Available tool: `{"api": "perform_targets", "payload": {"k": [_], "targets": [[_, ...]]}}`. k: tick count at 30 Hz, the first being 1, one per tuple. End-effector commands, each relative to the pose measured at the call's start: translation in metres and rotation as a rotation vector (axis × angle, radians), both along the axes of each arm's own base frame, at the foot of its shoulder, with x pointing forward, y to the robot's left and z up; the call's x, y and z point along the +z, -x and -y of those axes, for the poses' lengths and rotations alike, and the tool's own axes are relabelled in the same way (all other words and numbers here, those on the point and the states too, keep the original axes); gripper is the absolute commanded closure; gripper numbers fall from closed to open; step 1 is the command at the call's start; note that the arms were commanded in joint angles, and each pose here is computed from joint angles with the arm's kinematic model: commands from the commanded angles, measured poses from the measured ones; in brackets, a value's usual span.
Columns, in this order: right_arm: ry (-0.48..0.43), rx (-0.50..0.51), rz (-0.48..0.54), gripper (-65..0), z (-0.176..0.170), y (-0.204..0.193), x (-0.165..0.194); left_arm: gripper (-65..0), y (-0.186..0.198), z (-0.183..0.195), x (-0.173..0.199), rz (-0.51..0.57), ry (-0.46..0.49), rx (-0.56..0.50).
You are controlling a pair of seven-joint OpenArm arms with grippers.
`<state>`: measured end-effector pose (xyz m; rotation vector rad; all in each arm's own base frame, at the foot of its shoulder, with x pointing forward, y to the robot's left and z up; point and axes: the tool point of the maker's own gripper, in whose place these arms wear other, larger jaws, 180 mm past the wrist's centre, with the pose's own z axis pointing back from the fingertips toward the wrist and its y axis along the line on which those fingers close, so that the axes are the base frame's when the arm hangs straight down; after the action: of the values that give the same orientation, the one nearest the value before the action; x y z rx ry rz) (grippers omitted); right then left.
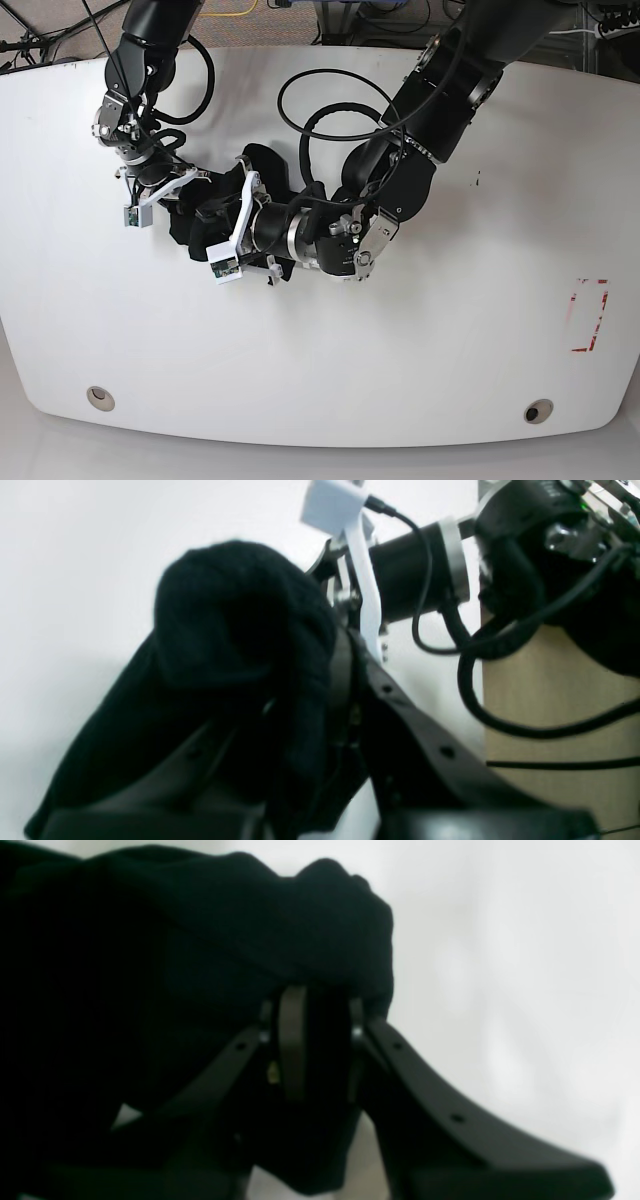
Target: Fold the T-shirt properly
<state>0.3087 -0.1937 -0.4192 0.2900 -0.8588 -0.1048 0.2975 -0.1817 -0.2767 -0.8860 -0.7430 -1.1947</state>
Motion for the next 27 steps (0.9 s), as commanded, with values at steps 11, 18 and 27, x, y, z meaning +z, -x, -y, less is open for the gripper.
{"api": "perform_targets", "payload": {"k": [11,18,27], "targets": [[-0.03,0.132,-0.097,-9.8,-0.053,0.012,-0.018,0.0,-0.007,0.011,0.029,0.031,0.105,0.001],[-0.046,0.171,-0.097,-9.7,-0.074,0.011,-0.018,0.0,-0.008,0.014,0.035,0.03,0.149,0.01],[-0.046,0.172,-0.073,-9.7,-0.079,0.006,-0.01,-15.4,-0.009,0.013,0.035,0.03,0.15,0.015]]}}
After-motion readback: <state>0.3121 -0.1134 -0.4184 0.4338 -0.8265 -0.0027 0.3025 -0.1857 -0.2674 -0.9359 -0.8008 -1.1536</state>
